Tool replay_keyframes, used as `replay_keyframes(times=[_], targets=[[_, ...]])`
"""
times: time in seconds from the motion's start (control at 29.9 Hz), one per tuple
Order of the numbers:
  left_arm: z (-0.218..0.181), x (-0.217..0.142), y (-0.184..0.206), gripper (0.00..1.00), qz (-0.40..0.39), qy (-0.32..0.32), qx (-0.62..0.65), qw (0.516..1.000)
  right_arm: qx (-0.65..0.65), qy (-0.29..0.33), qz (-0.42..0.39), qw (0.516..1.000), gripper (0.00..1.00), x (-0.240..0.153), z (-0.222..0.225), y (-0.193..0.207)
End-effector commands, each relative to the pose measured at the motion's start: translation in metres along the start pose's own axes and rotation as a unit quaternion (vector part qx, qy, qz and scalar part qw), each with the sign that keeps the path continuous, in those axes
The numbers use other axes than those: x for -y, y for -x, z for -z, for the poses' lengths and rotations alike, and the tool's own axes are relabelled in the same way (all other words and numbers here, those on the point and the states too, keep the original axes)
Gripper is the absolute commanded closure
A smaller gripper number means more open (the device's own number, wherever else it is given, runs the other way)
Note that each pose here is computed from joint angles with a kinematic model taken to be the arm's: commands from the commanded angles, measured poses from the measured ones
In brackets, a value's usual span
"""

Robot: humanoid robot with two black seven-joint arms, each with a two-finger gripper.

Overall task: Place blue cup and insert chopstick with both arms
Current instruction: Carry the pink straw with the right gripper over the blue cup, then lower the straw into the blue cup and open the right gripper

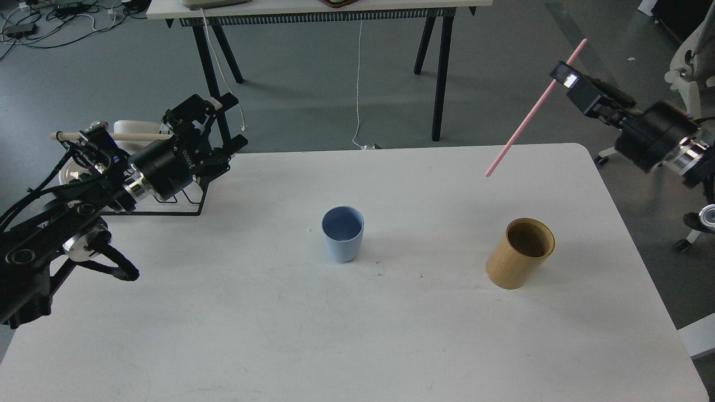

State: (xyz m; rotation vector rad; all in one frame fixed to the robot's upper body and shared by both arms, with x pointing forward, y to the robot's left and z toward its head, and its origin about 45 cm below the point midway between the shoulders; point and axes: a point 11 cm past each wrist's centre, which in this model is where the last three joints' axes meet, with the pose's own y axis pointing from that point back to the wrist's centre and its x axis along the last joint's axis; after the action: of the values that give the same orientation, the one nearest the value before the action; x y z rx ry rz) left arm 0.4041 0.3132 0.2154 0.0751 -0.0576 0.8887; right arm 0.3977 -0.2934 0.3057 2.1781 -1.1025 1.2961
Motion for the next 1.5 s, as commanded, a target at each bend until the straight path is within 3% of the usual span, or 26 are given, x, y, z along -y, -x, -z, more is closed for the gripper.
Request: replay_keyframes(times=[0.0, 0.2, 0.4, 0.7, 1.07, 1.14, 1.2, 1.34, 1.47], targets=[[0.002, -0.011, -0.015, 0.01, -0.02, -0.011, 0.007, 1.0, 0.018, -0.028, 0.02, 0.999, 1.0, 0.049, 0.014, 0.037], [0.001, -0.019, -0.023, 0.01, -0.027, -0.018, 0.015, 0.999, 0.018, -0.049, 0.047, 0.998, 1.0, 0.111, 0.035, 0.079], [0.004, -0.022, -0.023, 0.01, -0.029, -0.022, 0.014, 0.999, 0.021, -0.06, 0.074, 0.995, 1.0, 0.141, 0.055, 0.117], [0.01, -0.027, -0.023, 0.01, -0.031, -0.029, 0.011, 0.999, 0.011, -0.058, 0.116, 0.991, 1.0, 0.146, 0.061, 0.159], [0.013, -0.028, -0.021, 0.01, -0.032, -0.03, 0.007, 0.999, -0.001, -0.051, 0.122, 0.991, 0.99, 0.147, 0.059, 0.174], [0.013, -0.028, -0.021, 0.01, -0.032, -0.03, 0.007, 0.999, -0.001, -0.051, 0.122, 0.991, 0.92, 0.146, 0.06, 0.176], [0.013, -0.028, -0.021, 0.01, -0.032, -0.03, 0.007, 0.999, 0.001, -0.05, 0.122, 0.991, 0.71, 0.146, 0.059, 0.176], [0.013, -0.028, -0.021, 0.01, -0.032, -0.03, 0.007, 0.999, 0.009, -0.051, 0.124, 0.991, 0.45, 0.144, 0.061, 0.182], [0.013, -0.028, -0.021, 0.01, -0.032, -0.03, 0.007, 0.999, 0.016, -0.057, 0.124, 0.991, 0.29, 0.144, 0.066, 0.183]])
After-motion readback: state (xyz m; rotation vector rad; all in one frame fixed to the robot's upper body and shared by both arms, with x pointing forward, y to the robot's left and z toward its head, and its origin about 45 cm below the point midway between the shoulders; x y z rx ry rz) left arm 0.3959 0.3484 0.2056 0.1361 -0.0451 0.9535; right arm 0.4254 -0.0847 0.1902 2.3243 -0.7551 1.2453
